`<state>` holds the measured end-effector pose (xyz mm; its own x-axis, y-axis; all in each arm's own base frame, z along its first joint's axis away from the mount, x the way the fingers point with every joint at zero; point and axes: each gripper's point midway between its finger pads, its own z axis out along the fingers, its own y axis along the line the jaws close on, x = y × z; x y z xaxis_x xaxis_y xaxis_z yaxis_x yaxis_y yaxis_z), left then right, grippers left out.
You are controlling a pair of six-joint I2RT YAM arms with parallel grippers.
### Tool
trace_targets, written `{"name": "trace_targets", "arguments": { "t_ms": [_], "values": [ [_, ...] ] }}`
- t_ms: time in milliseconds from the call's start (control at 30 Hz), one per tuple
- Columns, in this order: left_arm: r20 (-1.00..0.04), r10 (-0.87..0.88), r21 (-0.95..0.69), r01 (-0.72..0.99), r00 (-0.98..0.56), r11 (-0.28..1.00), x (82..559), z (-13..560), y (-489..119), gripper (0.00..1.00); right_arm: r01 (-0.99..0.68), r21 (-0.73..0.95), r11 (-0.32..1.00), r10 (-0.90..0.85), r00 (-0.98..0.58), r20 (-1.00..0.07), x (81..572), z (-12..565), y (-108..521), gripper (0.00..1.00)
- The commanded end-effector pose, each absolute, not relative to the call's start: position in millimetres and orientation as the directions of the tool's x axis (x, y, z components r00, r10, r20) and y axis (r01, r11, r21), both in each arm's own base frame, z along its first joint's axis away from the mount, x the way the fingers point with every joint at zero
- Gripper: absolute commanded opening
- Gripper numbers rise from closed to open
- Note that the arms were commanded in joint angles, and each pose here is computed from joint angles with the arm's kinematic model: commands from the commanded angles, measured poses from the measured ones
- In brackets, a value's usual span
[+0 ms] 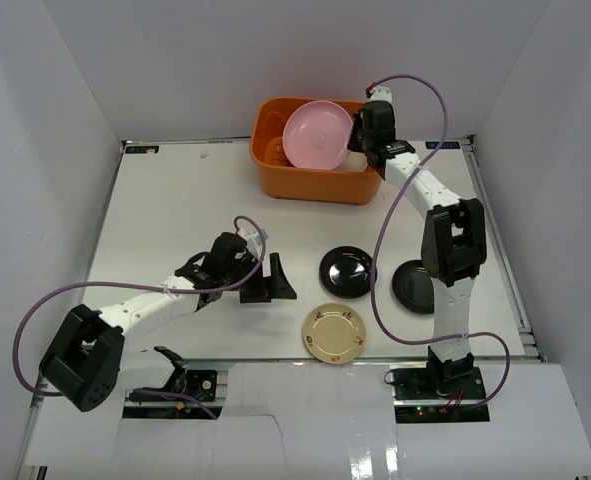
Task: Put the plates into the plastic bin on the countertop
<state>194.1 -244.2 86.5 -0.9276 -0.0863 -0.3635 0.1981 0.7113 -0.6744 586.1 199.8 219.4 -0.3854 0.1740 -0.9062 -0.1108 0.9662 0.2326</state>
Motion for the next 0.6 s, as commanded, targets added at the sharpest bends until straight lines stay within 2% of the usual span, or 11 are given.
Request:
{"name": "trace_targets", "arguments": {
  "t_ms": [0,67,200,233,333,400,467,533,567],
  "values": [
    [-0.399,-0.023,-0.694,0.286,-0.916,0.66,193,98,-272,0.98,-0.074,0.195,0.978,0.158,-0.352,-0.923,597,234,190,0.08],
    [-0.407,0.019,-0.69,0.322,-0.913,0.648,188,96,-286,0.98,-0.06,0.187,0.98,0.153,-0.362,-0.919,597,226,188,0.12],
    [-0.387,0.103,-0.659,0.353,-0.916,0.665,179,76,-299,0.98,-0.081,0.194,0.978,0.151,-0.374,-0.915,595,228,191,0.44],
    [-0.37,0.117,-0.652,0.348,-0.922,0.674,178,68,-300,0.98,-0.103,0.202,0.974,0.152,-0.368,-0.917,594,237,195,0.55],
    [-0.353,0.163,-0.644,0.366,-0.921,0.672,170,58,-306,0.94,-0.133,0.207,0.969,0.15,-0.346,-0.926,577,267,193,0.69],
    [-0.35,0.205,-0.647,0.394,-0.914,0.653,162,56,-310,0.9,-0.186,0.233,0.955,0.167,-0.316,-0.934,555,300,194,0.71],
    [-0.33,0.237,-0.65,0.402,-0.914,0.644,155,50,-313,0.84,-0.246,0.266,0.932,0.155,-0.392,-0.907,524,273,200,0.69],
    [-0.313,0.267,-0.664,0.411,-0.911,0.625,148,49,-316,0.8,-0.326,0.34,0.882,0.219,-0.356,-0.909,484,299,205,0.58],
    [-0.299,0.28,-0.664,0.41,-0.912,0.625,145,44,-317,0.76,-0.326,0.362,0.874,0.218,-0.402,-0.889,451,270,198,0.53]
  ]
}}
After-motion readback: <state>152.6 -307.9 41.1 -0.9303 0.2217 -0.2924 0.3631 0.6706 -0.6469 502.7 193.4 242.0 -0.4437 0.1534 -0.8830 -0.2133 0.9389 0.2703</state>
